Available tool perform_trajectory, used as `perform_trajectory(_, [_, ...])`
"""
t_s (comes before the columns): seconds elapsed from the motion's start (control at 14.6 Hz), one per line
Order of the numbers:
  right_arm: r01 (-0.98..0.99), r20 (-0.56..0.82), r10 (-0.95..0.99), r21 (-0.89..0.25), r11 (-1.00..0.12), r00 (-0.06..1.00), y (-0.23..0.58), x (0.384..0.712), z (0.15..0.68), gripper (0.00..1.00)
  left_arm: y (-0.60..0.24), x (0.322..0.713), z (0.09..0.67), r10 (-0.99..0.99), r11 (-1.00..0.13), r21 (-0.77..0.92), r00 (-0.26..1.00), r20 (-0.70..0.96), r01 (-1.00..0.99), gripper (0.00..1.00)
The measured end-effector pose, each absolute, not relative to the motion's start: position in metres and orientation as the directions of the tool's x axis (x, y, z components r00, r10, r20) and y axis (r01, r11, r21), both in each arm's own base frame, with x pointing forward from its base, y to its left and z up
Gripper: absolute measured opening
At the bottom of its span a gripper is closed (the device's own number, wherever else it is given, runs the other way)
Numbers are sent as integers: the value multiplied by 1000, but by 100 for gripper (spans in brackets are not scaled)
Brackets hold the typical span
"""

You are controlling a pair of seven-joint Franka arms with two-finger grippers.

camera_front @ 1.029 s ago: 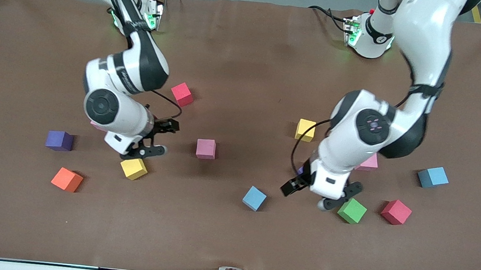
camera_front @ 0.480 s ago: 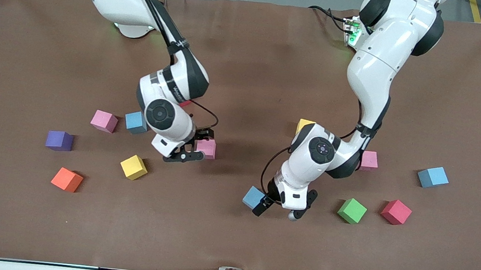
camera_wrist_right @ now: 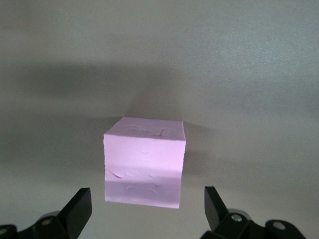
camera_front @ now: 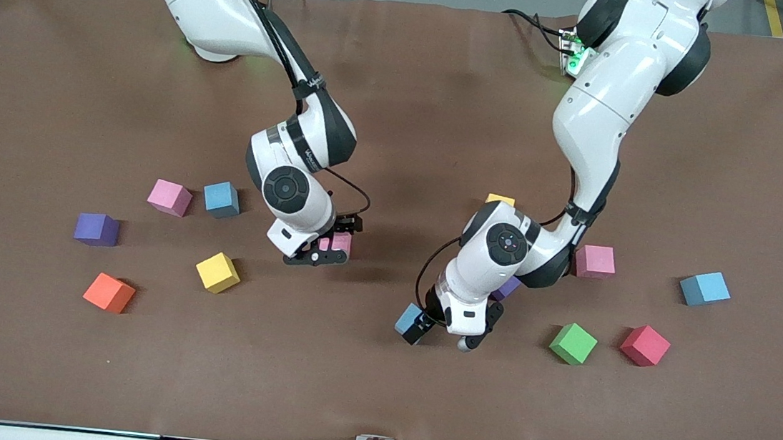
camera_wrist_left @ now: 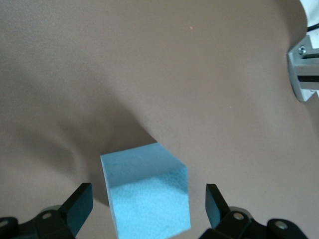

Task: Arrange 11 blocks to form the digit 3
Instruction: 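Carry the blue cube centerward with the left gripper while the right gripper lifts pink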

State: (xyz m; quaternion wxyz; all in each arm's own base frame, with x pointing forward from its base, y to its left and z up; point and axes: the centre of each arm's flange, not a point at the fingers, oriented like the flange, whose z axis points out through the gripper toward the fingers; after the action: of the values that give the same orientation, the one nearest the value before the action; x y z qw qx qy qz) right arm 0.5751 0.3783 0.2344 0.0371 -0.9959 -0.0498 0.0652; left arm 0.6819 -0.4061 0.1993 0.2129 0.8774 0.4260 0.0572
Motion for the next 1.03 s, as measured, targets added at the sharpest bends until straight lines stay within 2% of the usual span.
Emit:
perform_trajectory(0.14, [89, -117, 99, -83, -993, 988, 379, 576, 231, 100, -406, 681, 188, 774, -540, 433, 628, -81, 722, 96])
perform_trajectory(0.27, [94, -116, 103, -81, -992, 988, 383, 574, 223, 100, -407, 681, 185, 774, -538, 438, 628, -81, 720, 74])
perform_trajectory(0.34, [95, -117, 104, -80, -992, 988, 385, 572, 219, 100, -407, 682, 188, 774, -538, 441, 628, -80, 718, 67])
perform_trajectory(0.48, [94, -118, 103, -78, -993, 988, 387, 570, 215, 100, -408, 680, 191, 769, -549, 427, 634, -78, 719, 65])
perform_trajectory(0.69, [81, -112, 89, -77, -994, 990, 387, 572, 208, 100, -408, 656, 208, 699, -660, 364, 715, -24, 657, 55])
perform_trajectory(0.75, [78, -108, 86, -78, -994, 990, 387, 572, 206, 99, -408, 641, 218, 659, -705, 342, 752, -6, 621, 54])
perform_trajectory(0.89, [73, -106, 81, -78, -994, 991, 387, 572, 203, 90, -401, 601, 239, 560, -797, 288, 828, 21, 531, 54])
perform_trajectory(0.96, [68, -106, 76, -77, -995, 991, 387, 572, 202, 90, -398, 578, 247, 511, -833, 263, 859, 27, 487, 54])
perform_trajectory(1.03, [62, -105, 70, -77, -995, 992, 387, 573, 202, 84, -397, 553, 251, 459, -865, 239, 888, 25, 440, 54])
